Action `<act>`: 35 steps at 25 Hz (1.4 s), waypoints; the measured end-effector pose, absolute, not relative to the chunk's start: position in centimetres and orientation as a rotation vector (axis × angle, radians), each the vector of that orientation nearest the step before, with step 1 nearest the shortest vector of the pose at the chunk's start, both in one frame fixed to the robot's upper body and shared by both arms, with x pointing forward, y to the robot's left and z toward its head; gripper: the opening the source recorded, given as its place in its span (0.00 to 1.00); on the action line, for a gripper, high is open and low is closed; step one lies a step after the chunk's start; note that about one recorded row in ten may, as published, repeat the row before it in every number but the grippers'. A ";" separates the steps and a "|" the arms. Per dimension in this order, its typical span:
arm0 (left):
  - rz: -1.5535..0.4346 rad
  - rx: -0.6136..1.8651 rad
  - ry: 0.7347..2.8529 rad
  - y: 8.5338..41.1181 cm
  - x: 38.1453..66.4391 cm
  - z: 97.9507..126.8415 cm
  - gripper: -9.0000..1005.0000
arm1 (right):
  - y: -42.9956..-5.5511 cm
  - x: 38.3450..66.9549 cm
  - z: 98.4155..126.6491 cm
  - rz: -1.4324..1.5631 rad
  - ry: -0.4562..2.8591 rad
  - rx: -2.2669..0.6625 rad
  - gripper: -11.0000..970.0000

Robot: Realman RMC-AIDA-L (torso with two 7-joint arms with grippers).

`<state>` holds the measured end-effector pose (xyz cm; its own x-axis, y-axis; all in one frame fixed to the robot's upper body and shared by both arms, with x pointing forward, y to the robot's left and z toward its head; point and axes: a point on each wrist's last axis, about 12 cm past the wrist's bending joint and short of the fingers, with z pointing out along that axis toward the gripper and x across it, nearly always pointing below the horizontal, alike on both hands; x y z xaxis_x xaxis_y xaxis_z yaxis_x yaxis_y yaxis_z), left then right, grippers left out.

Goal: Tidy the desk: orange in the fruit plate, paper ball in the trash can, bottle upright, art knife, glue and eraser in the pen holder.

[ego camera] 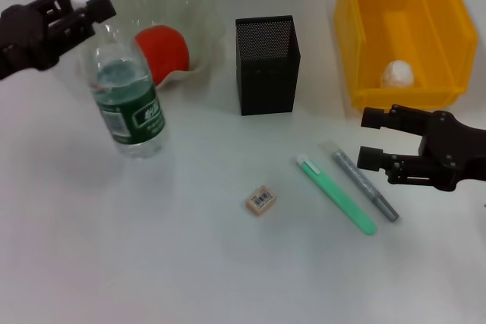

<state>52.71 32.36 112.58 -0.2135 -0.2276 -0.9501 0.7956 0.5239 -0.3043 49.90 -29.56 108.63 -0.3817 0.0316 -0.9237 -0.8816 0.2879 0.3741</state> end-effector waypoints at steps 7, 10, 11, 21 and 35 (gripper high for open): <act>-0.843 0.505 1.352 31.4 51.2 109.4 0.48 | -28.9 50.4 108.3 1.220 1.650 -0.787 0.82; -0.762 0.483 1.324 30.6 50.9 107.9 0.48 | -28.4 50.6 108.2 1.224 1.648 -0.782 0.82; -0.762 0.483 1.324 30.6 50.9 107.9 0.48 | -28.4 50.6 108.2 1.224 1.648 -0.782 0.82; -0.533 0.432 1.289 28.9 50.0 105.2 0.49 | -26.7 51.2 108.5 1.249 1.605 -0.800 0.81; -0.488 0.365 1.131 29.6 48.4 106.3 0.76 | -26.5 51.3 108.7 1.249 1.595 -0.806 0.80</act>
